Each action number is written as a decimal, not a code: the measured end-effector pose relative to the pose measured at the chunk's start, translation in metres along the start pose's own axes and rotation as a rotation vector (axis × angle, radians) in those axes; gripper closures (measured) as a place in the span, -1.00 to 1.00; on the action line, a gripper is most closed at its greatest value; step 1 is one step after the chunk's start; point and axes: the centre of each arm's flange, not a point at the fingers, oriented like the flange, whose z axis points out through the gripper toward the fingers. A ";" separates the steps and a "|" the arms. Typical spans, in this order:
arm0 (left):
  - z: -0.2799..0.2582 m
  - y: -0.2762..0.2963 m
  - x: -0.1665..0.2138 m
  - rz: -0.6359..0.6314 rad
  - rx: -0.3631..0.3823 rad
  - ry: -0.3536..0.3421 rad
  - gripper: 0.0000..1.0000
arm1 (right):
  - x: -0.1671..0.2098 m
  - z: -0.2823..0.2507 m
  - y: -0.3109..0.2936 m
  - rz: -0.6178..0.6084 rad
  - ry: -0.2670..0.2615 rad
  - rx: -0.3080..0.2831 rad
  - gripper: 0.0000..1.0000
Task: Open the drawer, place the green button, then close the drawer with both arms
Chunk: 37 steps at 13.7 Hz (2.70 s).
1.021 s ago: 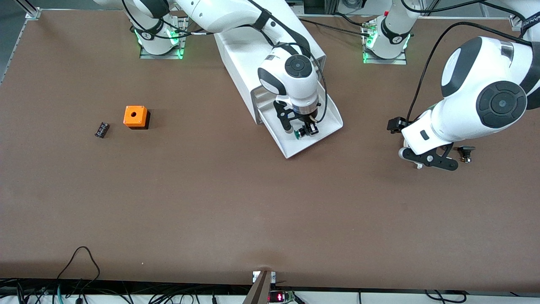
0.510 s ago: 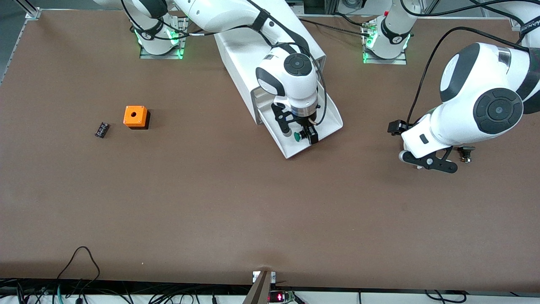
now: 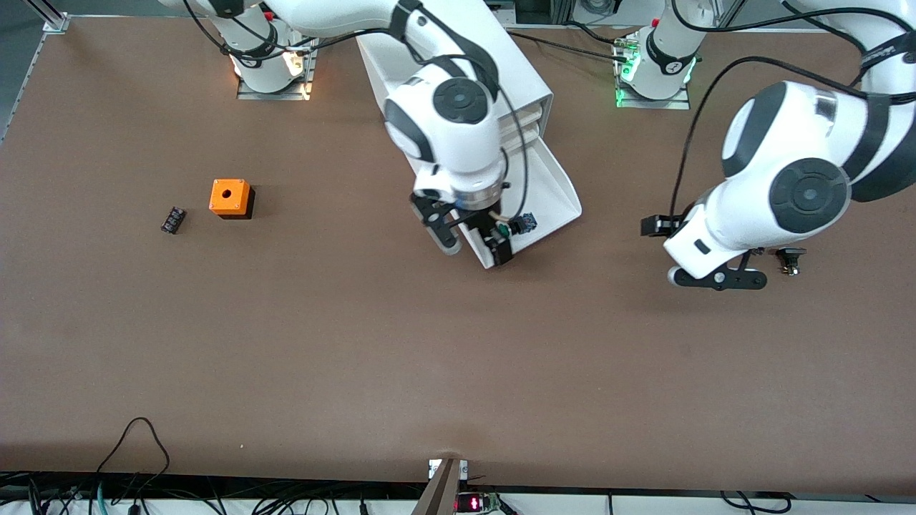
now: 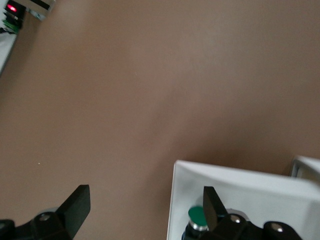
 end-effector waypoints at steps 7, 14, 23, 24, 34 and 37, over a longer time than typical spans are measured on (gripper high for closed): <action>0.102 0.057 0.021 -0.220 -0.160 0.023 -1.00 | 0.206 -0.080 0.031 -0.312 -0.089 -0.078 -1.00; 0.194 0.122 -0.003 -0.403 -0.206 0.064 -1.00 | 0.311 -0.108 0.106 -0.629 -0.111 -0.153 -1.00; 0.246 0.183 -0.035 -0.460 -0.163 0.121 -1.00 | 0.365 -0.165 0.201 -0.817 -0.113 -0.186 -1.00; 0.246 0.189 -0.041 -0.450 -0.166 0.115 -1.00 | 0.364 -0.172 0.206 -0.823 -0.102 -0.196 -1.00; 0.263 0.244 -0.108 -0.381 -0.163 0.040 -1.00 | 0.362 -0.204 0.226 -0.833 -0.102 -0.182 -1.00; 0.264 0.262 -0.135 -0.379 -0.165 0.019 -1.00 | 0.362 -0.218 0.233 -0.825 -0.099 -0.178 -1.00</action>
